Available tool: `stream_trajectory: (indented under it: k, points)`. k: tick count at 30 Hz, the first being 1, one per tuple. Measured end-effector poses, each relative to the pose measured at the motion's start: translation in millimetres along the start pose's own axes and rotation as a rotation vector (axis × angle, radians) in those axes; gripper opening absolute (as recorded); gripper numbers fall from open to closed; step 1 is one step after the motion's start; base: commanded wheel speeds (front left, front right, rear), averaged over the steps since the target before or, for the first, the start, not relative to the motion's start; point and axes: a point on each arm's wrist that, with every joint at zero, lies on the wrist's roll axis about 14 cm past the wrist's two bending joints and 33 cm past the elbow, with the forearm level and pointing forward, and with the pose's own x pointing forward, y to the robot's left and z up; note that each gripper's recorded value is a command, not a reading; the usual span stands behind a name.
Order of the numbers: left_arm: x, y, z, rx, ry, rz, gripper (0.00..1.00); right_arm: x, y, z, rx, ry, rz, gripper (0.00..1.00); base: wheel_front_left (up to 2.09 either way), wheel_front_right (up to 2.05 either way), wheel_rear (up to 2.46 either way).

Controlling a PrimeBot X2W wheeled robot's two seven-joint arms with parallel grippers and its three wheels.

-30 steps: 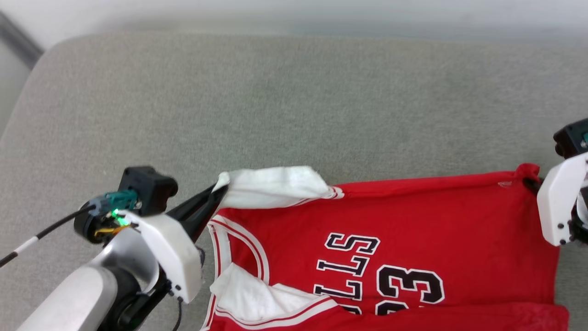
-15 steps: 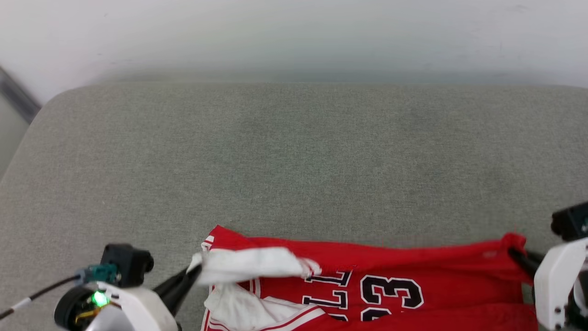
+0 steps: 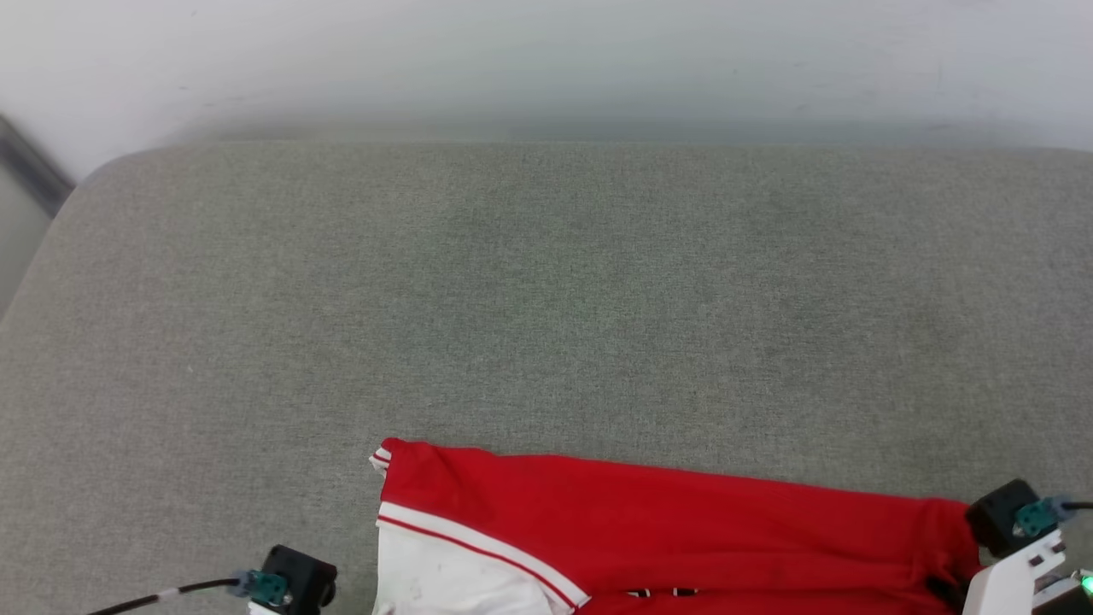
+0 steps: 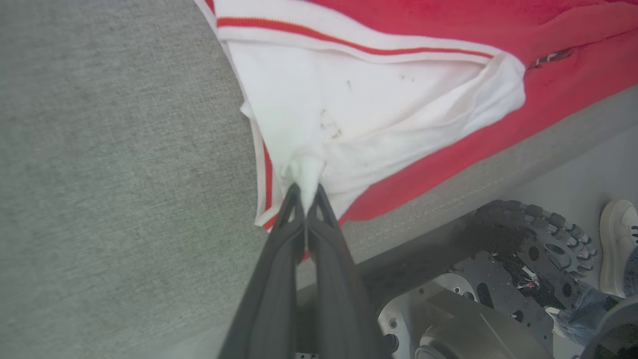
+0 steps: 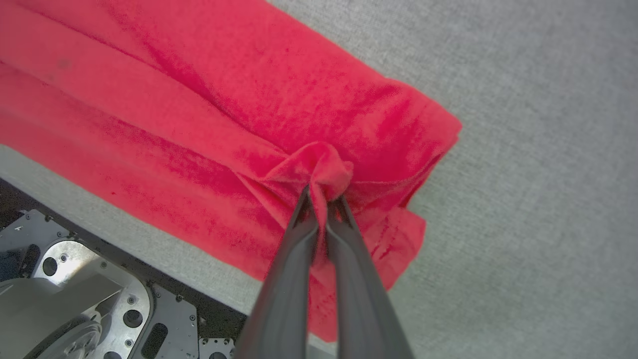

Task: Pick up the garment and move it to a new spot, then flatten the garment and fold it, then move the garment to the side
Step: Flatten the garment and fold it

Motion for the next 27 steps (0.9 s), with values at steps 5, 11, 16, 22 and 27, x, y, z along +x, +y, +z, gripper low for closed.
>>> stream_trajectory:
  k: [5,11,16,22,27]
  points:
    - [12.2,-0.5,-14.0,0.030,0.039,-0.009,0.00,7.4,5.9,-18.2,-0.052,0.056,0.018,0.00,0.00,0.00,0.00]
    - [21.0,0.3,-20.0,0.051,0.038,-0.010,1.00,12.0,5.8,-19.1,-0.060,0.048,0.022,1.00,0.00,0.00,0.00]
    - [19.2,1.7,-8.4,0.053,-0.040,0.002,1.00,8.7,10.9,-6.2,0.011,-0.013,0.038,1.00,0.00,0.00,0.00]
    - [4.4,4.2,45.7,0.027,-0.312,0.038,1.00,-11.8,9.8,32.2,0.110,-0.156,0.047,1.00,0.00,0.00,0.00]
    - [-18.7,21.7,86.4,0.009,-0.563,0.126,1.00,-31.0,2.5,53.7,0.188,-0.249,0.027,1.00,0.00,0.00,0.00]
